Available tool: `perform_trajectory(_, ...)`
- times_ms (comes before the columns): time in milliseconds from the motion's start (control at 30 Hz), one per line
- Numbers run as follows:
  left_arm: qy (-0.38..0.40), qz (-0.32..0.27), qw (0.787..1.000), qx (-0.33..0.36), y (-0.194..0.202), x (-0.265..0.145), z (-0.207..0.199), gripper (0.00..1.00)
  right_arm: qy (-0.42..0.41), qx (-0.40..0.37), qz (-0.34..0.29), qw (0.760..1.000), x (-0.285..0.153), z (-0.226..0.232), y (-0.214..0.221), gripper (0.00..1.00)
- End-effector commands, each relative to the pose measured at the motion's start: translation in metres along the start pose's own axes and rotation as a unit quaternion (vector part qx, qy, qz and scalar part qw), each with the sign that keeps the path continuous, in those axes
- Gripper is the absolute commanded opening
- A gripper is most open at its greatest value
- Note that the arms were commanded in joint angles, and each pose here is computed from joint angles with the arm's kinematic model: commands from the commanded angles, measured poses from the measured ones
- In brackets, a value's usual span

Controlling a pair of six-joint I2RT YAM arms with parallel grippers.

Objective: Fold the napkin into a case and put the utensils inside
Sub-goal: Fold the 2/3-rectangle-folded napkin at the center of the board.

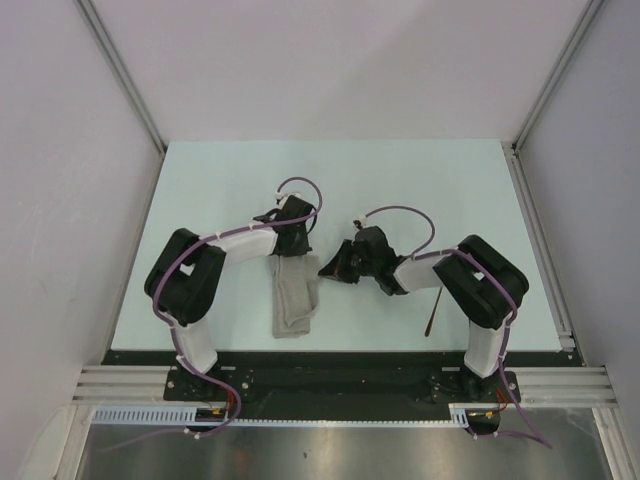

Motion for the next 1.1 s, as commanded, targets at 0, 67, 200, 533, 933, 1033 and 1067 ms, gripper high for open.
perform_trajectory(0, -0.035, -0.013, 0.999, 0.017, -0.005, 0.008, 0.009, 0.08, -0.007, -0.006, -0.015, 1.000, -0.010, 0.004, 0.000, 0.00)
perform_trajectory(67, -0.032, -0.013, 0.999, 0.018, -0.006, 0.007, 0.008, 0.08, -0.010, -0.008, -0.013, 1.000, -0.010, 0.003, 0.003, 0.00)
perform_trajectory(200, -0.032, -0.011, 0.999, 0.019, -0.003, 0.007, 0.010, 0.08, -0.003, -0.002, -0.012, 1.000, -0.015, -0.006, 0.010, 0.00)
perform_trajectory(533, 0.023, 0.005, 1.000, 0.017, 0.006, -0.001, 0.004, 0.08, -0.024, -0.047, 0.024, 0.998, -0.005, -0.018, -0.019, 0.37)
perform_trajectory(933, 0.046, 0.006, 0.999, 0.016, 0.005, -0.010, 0.000, 0.08, 0.032, -0.114, 0.062, 0.991, 0.020, -0.029, -0.036, 0.34)
perform_trajectory(1033, 0.049, 0.007, 0.999, 0.018, 0.005, -0.010, -0.002, 0.08, 0.058, -0.128, 0.068, 0.988, 0.028, -0.035, -0.033, 0.34)
perform_trajectory(1067, 0.050, 0.009, 0.999, 0.018, 0.005, -0.010, -0.003, 0.08, 0.070, -0.131, 0.072, 0.986, 0.029, -0.036, -0.031, 0.34)
Point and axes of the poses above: each gripper's point midway between its finger pads, its own x axis out along the fingers, its own z axis along the line the jaws close on, y = z × x, the point moved 7 cm from there along -x, back along the fingers, and after that the axes turned 3 degrees about -x, right-handed, at the moved point
